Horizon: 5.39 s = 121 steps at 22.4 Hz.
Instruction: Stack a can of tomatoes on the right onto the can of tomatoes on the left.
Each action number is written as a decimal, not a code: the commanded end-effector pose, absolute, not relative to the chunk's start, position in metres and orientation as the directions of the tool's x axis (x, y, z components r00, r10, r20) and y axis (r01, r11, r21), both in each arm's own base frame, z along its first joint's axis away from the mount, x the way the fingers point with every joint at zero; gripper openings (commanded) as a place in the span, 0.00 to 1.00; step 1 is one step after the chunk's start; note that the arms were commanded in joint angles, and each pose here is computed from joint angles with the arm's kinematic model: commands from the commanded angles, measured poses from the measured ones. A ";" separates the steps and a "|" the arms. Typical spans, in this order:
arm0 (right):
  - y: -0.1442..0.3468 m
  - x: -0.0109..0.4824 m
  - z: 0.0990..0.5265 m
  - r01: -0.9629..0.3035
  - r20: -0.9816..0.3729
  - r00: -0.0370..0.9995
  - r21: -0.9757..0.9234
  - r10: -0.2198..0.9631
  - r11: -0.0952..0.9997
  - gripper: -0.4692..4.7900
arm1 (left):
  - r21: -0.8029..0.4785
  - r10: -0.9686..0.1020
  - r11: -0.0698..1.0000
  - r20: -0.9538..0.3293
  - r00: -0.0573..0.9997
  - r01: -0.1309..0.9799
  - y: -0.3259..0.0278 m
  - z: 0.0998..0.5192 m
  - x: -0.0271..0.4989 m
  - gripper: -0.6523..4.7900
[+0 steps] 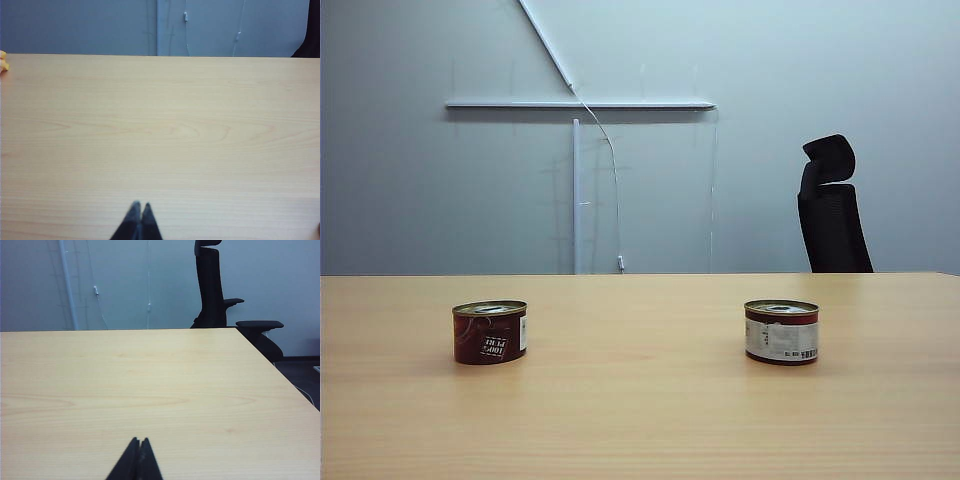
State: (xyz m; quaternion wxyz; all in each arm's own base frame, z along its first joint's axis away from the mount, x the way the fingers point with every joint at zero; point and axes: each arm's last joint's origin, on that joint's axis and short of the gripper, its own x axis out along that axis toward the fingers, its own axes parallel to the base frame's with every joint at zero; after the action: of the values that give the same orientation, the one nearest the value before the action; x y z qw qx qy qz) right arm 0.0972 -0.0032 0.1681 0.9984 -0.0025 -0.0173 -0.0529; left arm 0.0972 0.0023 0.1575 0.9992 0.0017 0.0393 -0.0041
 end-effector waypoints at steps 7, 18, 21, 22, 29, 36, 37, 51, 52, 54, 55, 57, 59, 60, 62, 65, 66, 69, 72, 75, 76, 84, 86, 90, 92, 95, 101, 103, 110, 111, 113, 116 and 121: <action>-0.003 0.097 0.169 0.105 0.051 0.993 0.003 -0.105 0.994 0.09 | 0.004 -0.009 1.000 -0.070 0.997 0.009 0.002 0.159 0.097 0.11; -0.002 0.097 0.174 0.029 0.105 0.993 0.225 -0.054 0.974 0.09 | 0.003 -0.306 0.950 -0.184 0.934 0.312 -0.031 0.150 0.099 0.11; -0.001 0.097 0.177 -0.007 0.130 0.991 0.307 -0.035 0.952 0.09 | 0.002 -0.395 0.914 -0.222 0.891 0.406 -0.041 0.147 0.097 0.11; 0.000 0.096 0.179 -0.054 0.145 0.989 0.341 0.004 0.939 0.09 | 0.001 -0.441 0.890 -0.241 0.864 0.455 -0.046 0.145 0.095 0.11; 0.007 0.093 0.193 -0.239 0.120 0.970 0.354 0.209 0.904 0.09 | 0.001 -0.570 0.806 -0.270 0.776 0.592 -0.062 0.142 0.087 0.11; 0.017 0.108 0.210 -0.285 -0.020 0.954 0.253 0.299 0.925 0.09 | 0.000 -0.622 0.762 -0.277 0.732 0.648 -0.068 0.142 0.083 0.11; 0.020 0.113 0.210 -0.303 -0.060 0.944 0.234 0.325 0.924 0.10 | 0.000 -0.625 0.759 -0.278 0.729 0.651 -0.068 0.141 0.083 0.11; 0.098 0.206 0.164 -0.547 -0.516 0.697 0.066 0.498 0.834 1.00 | 0.000 -0.632 0.753 -0.277 0.724 0.657 -0.069 0.142 0.082 0.11; 0.099 0.210 0.163 -0.544 -0.528 0.693 0.066 0.492 0.837 1.00 | 0.000 -0.632 0.753 -0.277 0.724 0.657 -0.069 0.142 0.082 0.11; 0.102 0.217 0.160 -0.536 -0.543 0.690 0.061 0.479 0.842 1.00 | 0.000 -0.632 0.753 -0.277 0.724 0.657 -0.069 0.142 0.082 0.11; 0.104 0.222 0.157 -0.533 -0.545 0.692 0.056 0.473 0.844 1.00 | 0.000 -0.632 0.753 -0.277 0.724 0.657 -0.069 0.142 0.082 0.11; 0.107 0.227 0.152 -0.533 -0.561 0.683 0.054 0.467 0.844 1.00 | 0.000 -0.632 0.753 -0.277 0.724 0.657 -0.069 0.142 0.082 0.11; 0.108 0.230 0.149 -0.534 -0.571 0.677 0.054 0.465 0.844 1.00 | 0.000 -0.632 0.753 -0.277 0.724 0.657 -0.069 0.142 0.082 0.11; 0.108 0.231 0.147 -0.533 -0.574 0.675 0.054 0.463 0.844 1.00 | 0.001 -0.632 0.753 -0.276 0.724 0.657 -0.069 0.142 0.082 0.11; 0.108 0.231 0.144 -0.533 -0.581 0.671 0.055 0.461 0.844 1.00 | 0.001 -0.632 0.753 -0.276 0.724 0.657 -0.069 0.142 0.082 0.11; 0.108 0.232 0.141 -0.524 -0.590 0.672 0.050 0.448 0.850 1.00 | 0.001 -0.632 0.753 -0.276 0.724 0.657 -0.069 0.142 0.082 0.11; 0.108 0.232 0.141 -0.521 -0.592 0.673 0.047 0.443 0.853 1.00 | 0.001 -0.632 0.753 -0.276 0.724 0.657 -0.069 0.142 0.082 0.11; 0.108 0.232 0.141 -0.521 -0.593 0.672 0.048 0.444 0.852 1.00 | 0.000 -0.632 0.753 -0.277 0.724 0.657 -0.069 0.142 0.082 0.11; 0.108 0.232 0.141 -0.522 -0.592 0.672 0.049 0.445 0.852 1.00 | 0.000 -0.632 0.753 -0.277 0.724 0.657 -0.069 0.142 0.082 0.11; 0.108 0.232 0.141 -0.522 -0.592 0.670 0.054 0.449 0.851 0.57 | 0.001 -0.631 0.754 -0.276 0.724 0.657 -0.069 0.142 0.082 0.11; 0.108 0.232 0.141 -0.522 -0.592 0.670 0.054 0.449 0.851 0.52 | 0.001 -0.631 0.754 -0.276 0.724 0.657 -0.069 0.142 0.082 0.11; 0.113 0.239 0.152 -0.563 -0.553 0.658 0.089 0.511 0.822 0.29 | 0.001 -0.628 0.757 -0.276 0.727 0.654 -0.069 0.142 0.082 0.11; 0.125 0.246 0.168 -0.631 -0.497 0.632 0.116 0.595 0.767 0.28 | -0.001 -0.615 0.768 -0.276 0.739 0.640 -0.067 0.142 0.084 0.11; 0.161 0.253 0.201 -0.713 -0.404 0.614 0.086 0.678 0.696 0.28 | 0.000 -0.523 0.839 -0.275 0.807 0.544 -0.056 0.142 0.091 0.11; 0.178 0.255 0.210 -0.744 -0.380 0.592 0.079 0.710 0.663 0.28 | 0.001 -0.472 0.871 -0.271 0.839 0.491 -0.051 0.142 0.094 0.11; 0.206 0.260 0.216 -0.787 -0.366 0.553 0.066 0.748 0.614 0.28 | 0.002 -0.424 0.899 -0.251 0.870 0.438 -0.045 0.144 0.096 0.11; 0.267 0.276 0.208 -0.855 -0.443 0.447 0.043 0.777 0.516 0.29 | 0.002 -0.394 0.915 -0.214 0.894 0.404 -0.041 0.147 0.096 0.11; 0.279 0.278 0.204 -0.865 -0.478 0.421 0.046 0.771 0.500 0.29 | 0.002 -0.396 0.914 -0.208 0.894 0.405 -0.041 0.148 0.096 0.11; 0.298 0.272 0.196 -0.876 -0.533 0.410 -0.005 0.740 0.482 0.29 | 0.002 -0.396 0.914 -0.203 0.895 0.405 -0.040 0.148 0.096 0.11; 0.299 0.272 0.196 -0.875 -0.534 0.411 -0.006 0.739 0.483 0.29 | 0.002 -0.396 0.914 -0.203 0.895 0.405 -0.040 0.148 0.096 0.11; 0.299 0.272 0.193 -0.878 -0.538 0.412 -0.019 0.735 0.478 0.29 | 0.002 -0.396 0.914 -0.203 0.895 0.405 -0.040 0.148 0.096 0.11; 0.300 0.273 0.188 -0.871 -0.551 0.427 -0.038 0.717 0.490 0.29 | 0.002 -0.396 0.914 -0.204 0.895 0.405 -0.040 0.148 0.096 0.11; 0.300 0.273 0.185 -0.871 -0.564 0.422 -0.036 0.710 0.489 0.29 | 0.002 -0.396 0.914 -0.203 0.895 0.405 -0.040 0.148 0.096 0.11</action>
State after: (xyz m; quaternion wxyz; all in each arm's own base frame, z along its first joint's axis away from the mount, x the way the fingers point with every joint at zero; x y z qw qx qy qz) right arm 0.2730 0.2975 0.1769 0.8221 -0.1682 0.2665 0.4742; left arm 0.0956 -0.0402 0.1456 0.9728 0.0240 0.1078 -0.2035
